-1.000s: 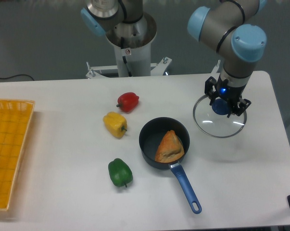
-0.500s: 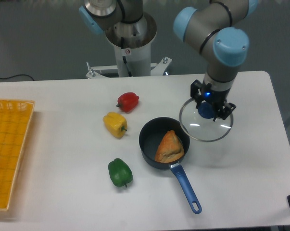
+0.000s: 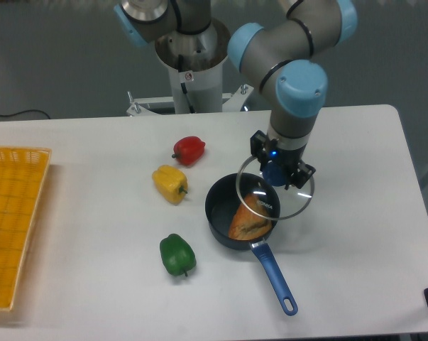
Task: Close the pot lid
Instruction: 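Carry the glass lid over the black saucepan and lower it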
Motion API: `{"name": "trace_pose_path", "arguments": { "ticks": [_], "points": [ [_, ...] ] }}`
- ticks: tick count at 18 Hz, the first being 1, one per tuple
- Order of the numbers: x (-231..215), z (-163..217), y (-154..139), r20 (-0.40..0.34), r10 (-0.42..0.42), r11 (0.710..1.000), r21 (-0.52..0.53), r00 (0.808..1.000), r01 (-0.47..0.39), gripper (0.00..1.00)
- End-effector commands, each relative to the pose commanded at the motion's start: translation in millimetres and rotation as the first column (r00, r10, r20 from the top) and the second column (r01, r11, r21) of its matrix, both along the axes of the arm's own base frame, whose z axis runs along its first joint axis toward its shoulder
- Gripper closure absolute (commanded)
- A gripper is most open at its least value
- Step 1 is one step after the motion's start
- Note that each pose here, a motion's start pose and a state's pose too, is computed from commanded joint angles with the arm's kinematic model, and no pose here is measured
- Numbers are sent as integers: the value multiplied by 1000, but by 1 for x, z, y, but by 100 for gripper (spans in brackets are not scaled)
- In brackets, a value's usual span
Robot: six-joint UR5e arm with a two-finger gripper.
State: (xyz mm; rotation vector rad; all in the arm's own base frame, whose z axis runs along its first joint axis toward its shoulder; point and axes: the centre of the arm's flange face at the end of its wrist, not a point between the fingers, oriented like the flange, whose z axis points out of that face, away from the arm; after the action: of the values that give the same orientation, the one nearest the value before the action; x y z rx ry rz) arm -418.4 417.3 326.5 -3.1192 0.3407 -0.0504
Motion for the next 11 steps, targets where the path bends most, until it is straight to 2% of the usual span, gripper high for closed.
{"name": "trace_pose_path", "arguments": {
  "ticks": [11],
  "points": [
    [16, -16, 15, -27, 36, 999, 23, 999, -35, 36]
  ]
}}
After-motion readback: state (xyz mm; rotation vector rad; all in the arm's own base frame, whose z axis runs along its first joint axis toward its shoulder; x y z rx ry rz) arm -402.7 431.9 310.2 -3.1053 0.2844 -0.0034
